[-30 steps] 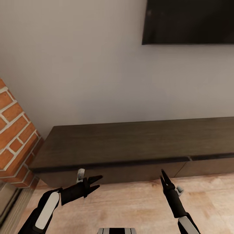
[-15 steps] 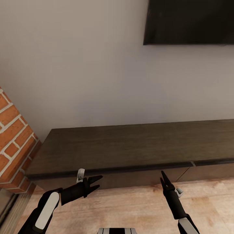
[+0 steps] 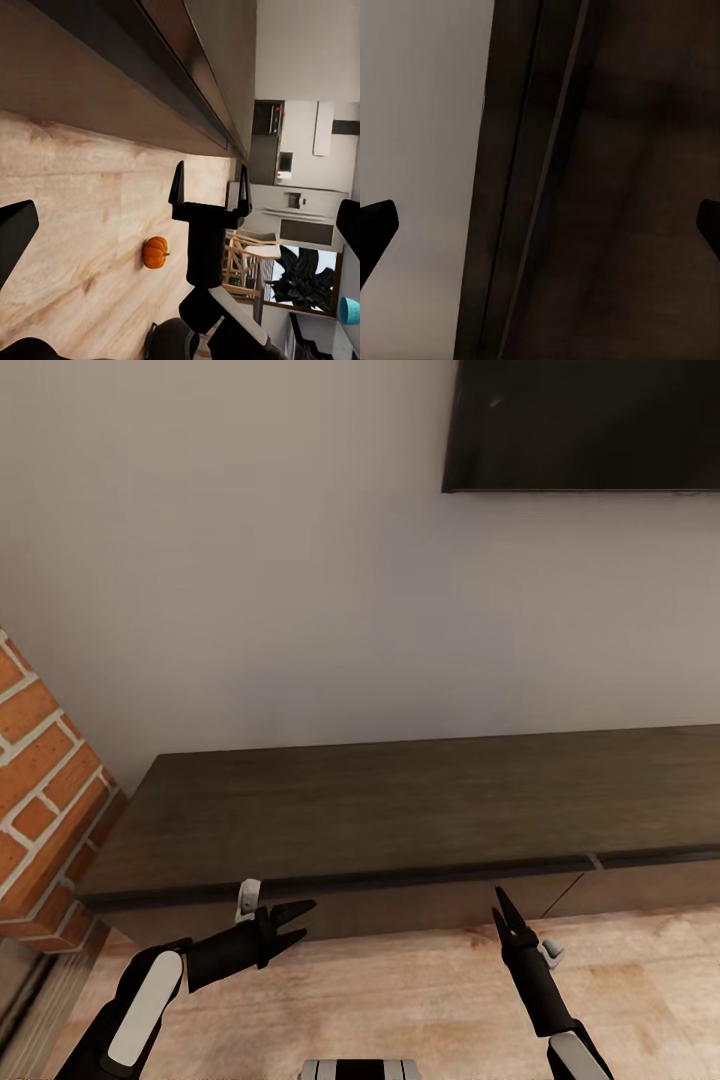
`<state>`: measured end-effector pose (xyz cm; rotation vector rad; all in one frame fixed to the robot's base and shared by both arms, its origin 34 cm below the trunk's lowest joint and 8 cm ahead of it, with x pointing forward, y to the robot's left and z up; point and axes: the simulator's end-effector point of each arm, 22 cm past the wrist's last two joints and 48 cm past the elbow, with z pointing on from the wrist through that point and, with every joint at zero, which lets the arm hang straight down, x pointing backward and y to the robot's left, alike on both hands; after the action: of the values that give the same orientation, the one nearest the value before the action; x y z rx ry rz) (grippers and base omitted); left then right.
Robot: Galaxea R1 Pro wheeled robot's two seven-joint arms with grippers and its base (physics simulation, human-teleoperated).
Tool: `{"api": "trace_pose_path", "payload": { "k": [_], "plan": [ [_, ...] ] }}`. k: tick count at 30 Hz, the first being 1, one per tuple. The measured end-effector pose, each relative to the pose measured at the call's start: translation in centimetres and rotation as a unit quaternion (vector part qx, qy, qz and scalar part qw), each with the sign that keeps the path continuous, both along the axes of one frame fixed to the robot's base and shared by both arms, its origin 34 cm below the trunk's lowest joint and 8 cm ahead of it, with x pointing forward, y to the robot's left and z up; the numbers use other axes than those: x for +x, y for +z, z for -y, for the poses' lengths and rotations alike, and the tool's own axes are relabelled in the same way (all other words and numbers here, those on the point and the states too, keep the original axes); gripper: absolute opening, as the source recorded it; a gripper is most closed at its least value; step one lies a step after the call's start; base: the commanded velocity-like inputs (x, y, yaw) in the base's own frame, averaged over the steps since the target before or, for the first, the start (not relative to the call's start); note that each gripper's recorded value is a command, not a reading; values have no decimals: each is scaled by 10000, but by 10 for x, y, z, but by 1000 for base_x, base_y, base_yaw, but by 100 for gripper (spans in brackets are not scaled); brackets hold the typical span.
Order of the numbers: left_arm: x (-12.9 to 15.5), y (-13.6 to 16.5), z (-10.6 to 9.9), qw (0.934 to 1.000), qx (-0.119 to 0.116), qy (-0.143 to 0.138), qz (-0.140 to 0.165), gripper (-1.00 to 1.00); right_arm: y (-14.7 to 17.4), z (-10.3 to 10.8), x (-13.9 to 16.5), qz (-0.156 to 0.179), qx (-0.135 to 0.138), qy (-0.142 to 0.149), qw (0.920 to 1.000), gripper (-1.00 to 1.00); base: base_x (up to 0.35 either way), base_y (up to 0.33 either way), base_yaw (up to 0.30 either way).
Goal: Place each of the two pumpkins and all three candles from the living room inside a cabinet in the living room (use any cabinet), then make sure every cabinet is closed, and position the cauldron so it is next to a table in the living room.
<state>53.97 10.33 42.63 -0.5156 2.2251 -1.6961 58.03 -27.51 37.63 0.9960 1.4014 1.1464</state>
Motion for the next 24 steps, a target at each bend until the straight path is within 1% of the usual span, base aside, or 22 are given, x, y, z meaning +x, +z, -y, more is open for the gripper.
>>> {"api": "trace_pose_path", "payload": {
  "k": [16,24],
  "plan": [
    [0,0,0,10000,-2,5,1,100,1,0,0,12,3,7,10000,100,29,12,0],
    [0,-1,0,10000,1,-2,-8,100,1,0,0,13,1,7,10000,100,71,0,0]
  ]
}}
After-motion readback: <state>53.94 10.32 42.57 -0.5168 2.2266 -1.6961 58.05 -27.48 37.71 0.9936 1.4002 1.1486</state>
